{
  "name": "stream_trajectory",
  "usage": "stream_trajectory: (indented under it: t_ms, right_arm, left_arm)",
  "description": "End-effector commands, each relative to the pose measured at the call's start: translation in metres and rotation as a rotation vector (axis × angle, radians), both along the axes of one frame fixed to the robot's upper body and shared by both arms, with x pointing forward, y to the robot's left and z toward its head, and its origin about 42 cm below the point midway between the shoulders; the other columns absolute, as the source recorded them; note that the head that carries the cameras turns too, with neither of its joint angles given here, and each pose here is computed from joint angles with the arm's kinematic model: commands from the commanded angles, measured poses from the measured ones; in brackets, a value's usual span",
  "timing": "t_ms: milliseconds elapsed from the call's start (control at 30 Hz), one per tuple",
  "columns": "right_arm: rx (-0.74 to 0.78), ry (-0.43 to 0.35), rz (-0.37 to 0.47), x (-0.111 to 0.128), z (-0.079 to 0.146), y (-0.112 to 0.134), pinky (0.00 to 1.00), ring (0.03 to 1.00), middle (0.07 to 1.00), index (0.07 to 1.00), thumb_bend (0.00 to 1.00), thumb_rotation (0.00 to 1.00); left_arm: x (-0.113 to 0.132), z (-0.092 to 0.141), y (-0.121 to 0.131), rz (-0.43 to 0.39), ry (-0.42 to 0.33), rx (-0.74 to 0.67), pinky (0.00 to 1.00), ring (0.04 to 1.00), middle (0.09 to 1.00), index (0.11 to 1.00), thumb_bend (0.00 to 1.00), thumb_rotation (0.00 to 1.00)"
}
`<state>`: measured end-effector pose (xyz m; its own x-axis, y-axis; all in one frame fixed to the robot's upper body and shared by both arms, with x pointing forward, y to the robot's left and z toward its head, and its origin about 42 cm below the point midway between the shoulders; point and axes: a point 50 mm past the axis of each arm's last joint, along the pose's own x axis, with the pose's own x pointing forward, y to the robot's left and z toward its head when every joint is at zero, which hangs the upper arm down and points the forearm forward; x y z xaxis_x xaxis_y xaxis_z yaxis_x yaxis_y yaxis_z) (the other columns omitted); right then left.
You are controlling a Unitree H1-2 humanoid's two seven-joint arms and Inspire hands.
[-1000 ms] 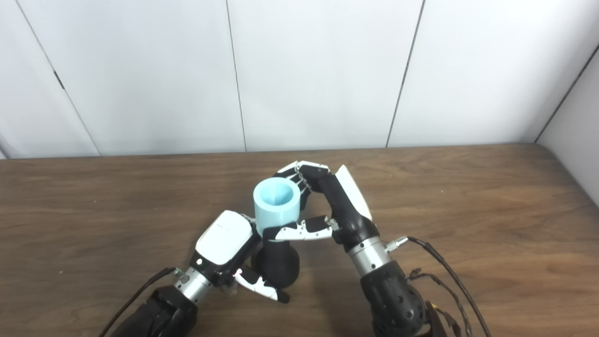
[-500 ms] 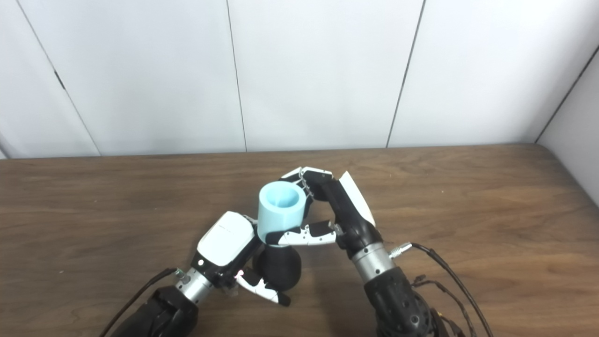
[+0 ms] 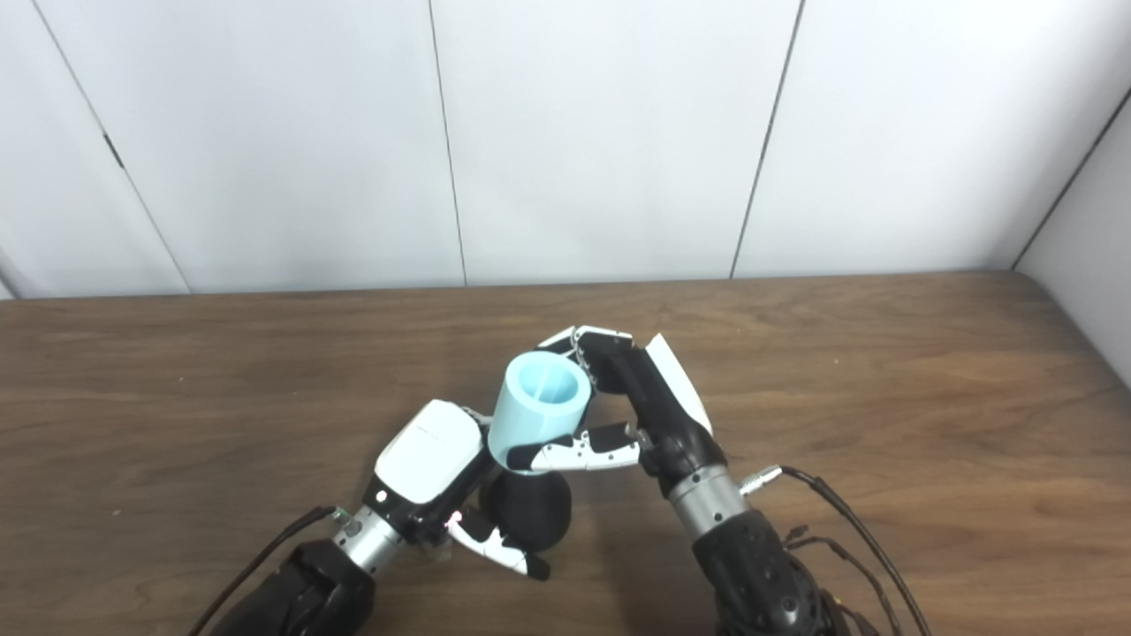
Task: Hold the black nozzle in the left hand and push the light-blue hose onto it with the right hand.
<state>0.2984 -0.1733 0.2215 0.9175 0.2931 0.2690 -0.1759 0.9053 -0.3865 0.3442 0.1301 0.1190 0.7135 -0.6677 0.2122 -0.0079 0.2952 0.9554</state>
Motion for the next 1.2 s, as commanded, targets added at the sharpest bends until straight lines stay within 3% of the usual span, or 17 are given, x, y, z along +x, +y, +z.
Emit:
stream_trajectory:
  t_ms: [0, 400, 600, 833, 1167]
  right_arm:
    - [-0.025, -0.052, 0.028, -0.003, 0.007, 0.002, 0.25, 0.388, 0.452, 0.539, 0.51, 0.0]
    - [-0.208, -0.236, 0.063, -0.009, 0.013, 0.003, 0.25, 0.371, 0.466, 0.545, 0.51, 0.0]
    - [-0.233, -0.261, 0.068, -0.011, 0.013, 0.004, 0.26, 0.373, 0.469, 0.544, 0.51, 0.0]
    - [-0.276, -0.236, 0.069, -0.011, 0.016, 0.006, 0.26, 0.374, 0.467, 0.544, 0.51, 0.0]
    - [-0.348, -0.066, 0.065, -0.001, 0.031, 0.008, 0.26, 0.375, 0.459, 0.544, 0.51, 0.0]
  left_arm:
    - [-0.018, -0.033, 0.007, 0.026, 0.097, 0.035, 0.12, 0.177, 0.471, 0.48, 0.53, 0.0]
    - [-0.017, -0.031, 0.007, 0.021, 0.107, 0.038, 0.12, 0.18, 0.471, 0.481, 0.53, 0.0]
    - [-0.018, -0.031, 0.007, 0.018, 0.096, 0.037, 0.13, 0.183, 0.471, 0.481, 0.53, 0.0]
    - [-0.018, -0.031, 0.007, 0.015, 0.102, 0.038, 0.13, 0.184, 0.471, 0.481, 0.53, 0.0]
    - [-0.019, -0.032, 0.005, 0.02, 0.095, 0.051, 0.14, 0.196, 0.471, 0.481, 0.53, 0.0]
